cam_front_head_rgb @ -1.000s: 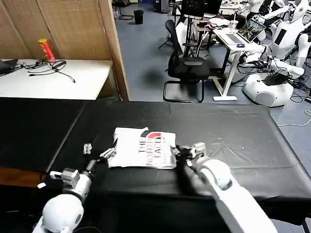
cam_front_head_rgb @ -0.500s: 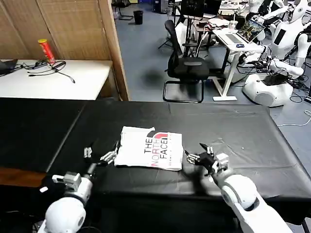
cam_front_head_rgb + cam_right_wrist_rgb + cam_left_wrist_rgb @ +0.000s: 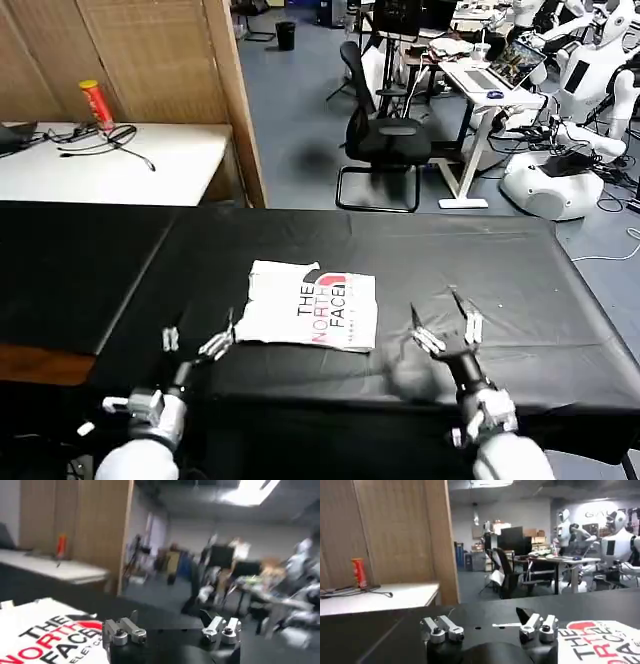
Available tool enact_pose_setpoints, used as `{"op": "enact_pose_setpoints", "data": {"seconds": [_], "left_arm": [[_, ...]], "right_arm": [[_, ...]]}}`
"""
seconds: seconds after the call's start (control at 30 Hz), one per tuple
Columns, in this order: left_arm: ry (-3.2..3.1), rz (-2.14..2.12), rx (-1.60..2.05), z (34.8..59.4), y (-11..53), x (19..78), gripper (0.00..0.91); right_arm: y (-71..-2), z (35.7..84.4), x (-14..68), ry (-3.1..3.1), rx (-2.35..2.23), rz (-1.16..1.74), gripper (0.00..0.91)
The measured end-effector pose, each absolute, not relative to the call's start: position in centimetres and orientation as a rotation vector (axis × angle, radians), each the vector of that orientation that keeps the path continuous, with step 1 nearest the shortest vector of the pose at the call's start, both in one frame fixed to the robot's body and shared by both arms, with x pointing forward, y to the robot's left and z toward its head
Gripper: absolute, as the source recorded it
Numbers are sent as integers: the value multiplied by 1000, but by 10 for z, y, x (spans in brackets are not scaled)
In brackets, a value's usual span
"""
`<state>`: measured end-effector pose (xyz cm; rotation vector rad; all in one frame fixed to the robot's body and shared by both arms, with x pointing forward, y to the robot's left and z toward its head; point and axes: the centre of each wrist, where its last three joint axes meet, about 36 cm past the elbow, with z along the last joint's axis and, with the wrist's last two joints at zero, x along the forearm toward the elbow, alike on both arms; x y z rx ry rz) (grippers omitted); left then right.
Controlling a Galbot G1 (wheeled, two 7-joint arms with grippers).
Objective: Fold and organize the clothes.
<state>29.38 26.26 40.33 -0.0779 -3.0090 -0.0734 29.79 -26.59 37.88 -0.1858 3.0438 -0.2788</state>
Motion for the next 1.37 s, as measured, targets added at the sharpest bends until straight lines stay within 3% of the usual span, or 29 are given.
{"op": "enact_pose_setpoints", "data": {"seconds": [0.67, 1.37], "left_arm": [[-2812, -91, -52, 412, 259, 187, 878], [-2727, -108, -61, 429, 270, 175, 878]], "right_arm": [[-236, 399, 155, 3375, 53, -168, 878], [-225, 429, 139, 3484, 78, -70, 878]]}}
